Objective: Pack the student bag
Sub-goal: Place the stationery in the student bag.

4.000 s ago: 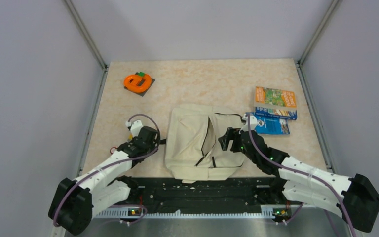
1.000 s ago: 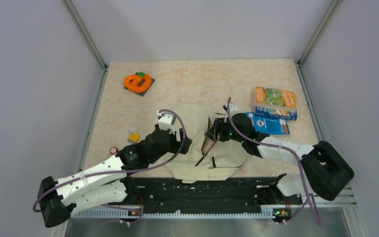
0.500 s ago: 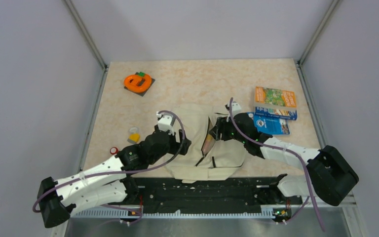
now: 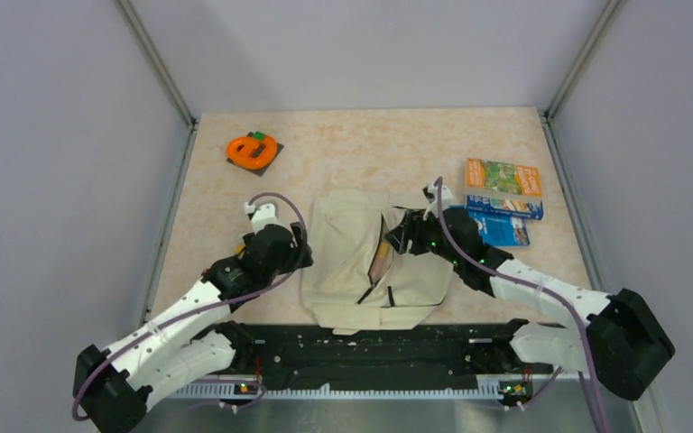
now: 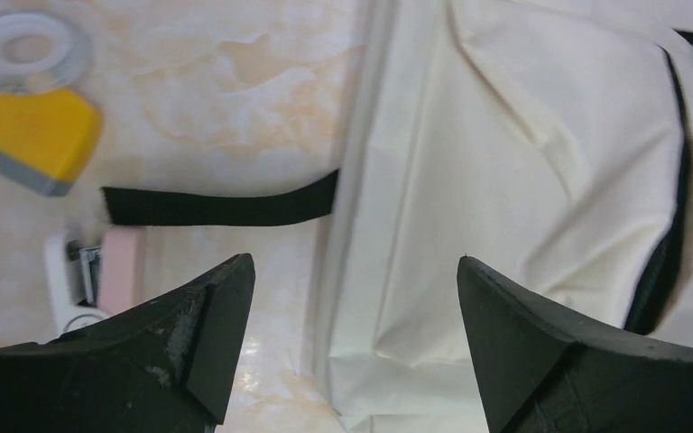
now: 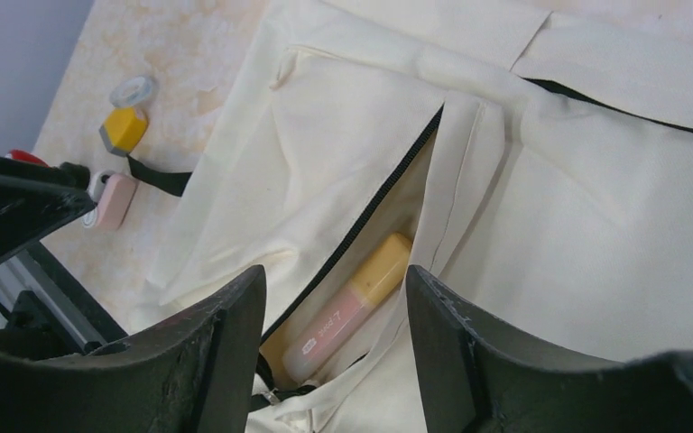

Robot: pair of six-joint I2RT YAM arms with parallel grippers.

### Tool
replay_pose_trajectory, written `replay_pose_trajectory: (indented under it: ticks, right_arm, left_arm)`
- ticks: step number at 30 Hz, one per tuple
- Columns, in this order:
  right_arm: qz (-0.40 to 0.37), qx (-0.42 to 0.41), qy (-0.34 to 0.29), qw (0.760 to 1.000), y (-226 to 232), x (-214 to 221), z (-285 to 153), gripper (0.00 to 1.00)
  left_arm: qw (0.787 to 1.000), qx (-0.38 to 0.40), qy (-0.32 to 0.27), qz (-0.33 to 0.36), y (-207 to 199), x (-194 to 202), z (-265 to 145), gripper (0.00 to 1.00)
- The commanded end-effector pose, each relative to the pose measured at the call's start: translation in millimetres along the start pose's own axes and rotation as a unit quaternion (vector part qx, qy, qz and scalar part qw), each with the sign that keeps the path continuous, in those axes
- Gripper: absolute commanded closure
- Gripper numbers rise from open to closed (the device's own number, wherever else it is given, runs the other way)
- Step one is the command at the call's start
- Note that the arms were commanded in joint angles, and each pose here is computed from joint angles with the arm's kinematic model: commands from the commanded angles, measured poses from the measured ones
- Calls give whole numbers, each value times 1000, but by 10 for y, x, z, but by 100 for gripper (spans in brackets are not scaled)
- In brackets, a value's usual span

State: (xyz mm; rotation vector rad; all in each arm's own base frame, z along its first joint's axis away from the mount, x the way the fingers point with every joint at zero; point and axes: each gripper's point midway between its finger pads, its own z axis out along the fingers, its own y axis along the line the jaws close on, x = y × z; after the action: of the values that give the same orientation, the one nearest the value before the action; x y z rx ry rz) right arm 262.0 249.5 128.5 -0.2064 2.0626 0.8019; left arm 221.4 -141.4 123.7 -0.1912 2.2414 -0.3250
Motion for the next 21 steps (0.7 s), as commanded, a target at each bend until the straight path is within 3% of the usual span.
replay_pose_trajectory:
  ticks: [1,11,21]
  right_arm:
    - [7,7,-31,999,-10,-127,-176,41]
    - [-5,35,-52,998,-131,-153,-445,23]
    - [-10,29,-67,997,-110,-203,-535,20]
  left_arm:
    - [995,-78,4,-62,432,16,14,12]
    - [973,-158,-10,-169,1042,-74,-3,10]
    - [952,-227,46,-199,1376,195,147,7]
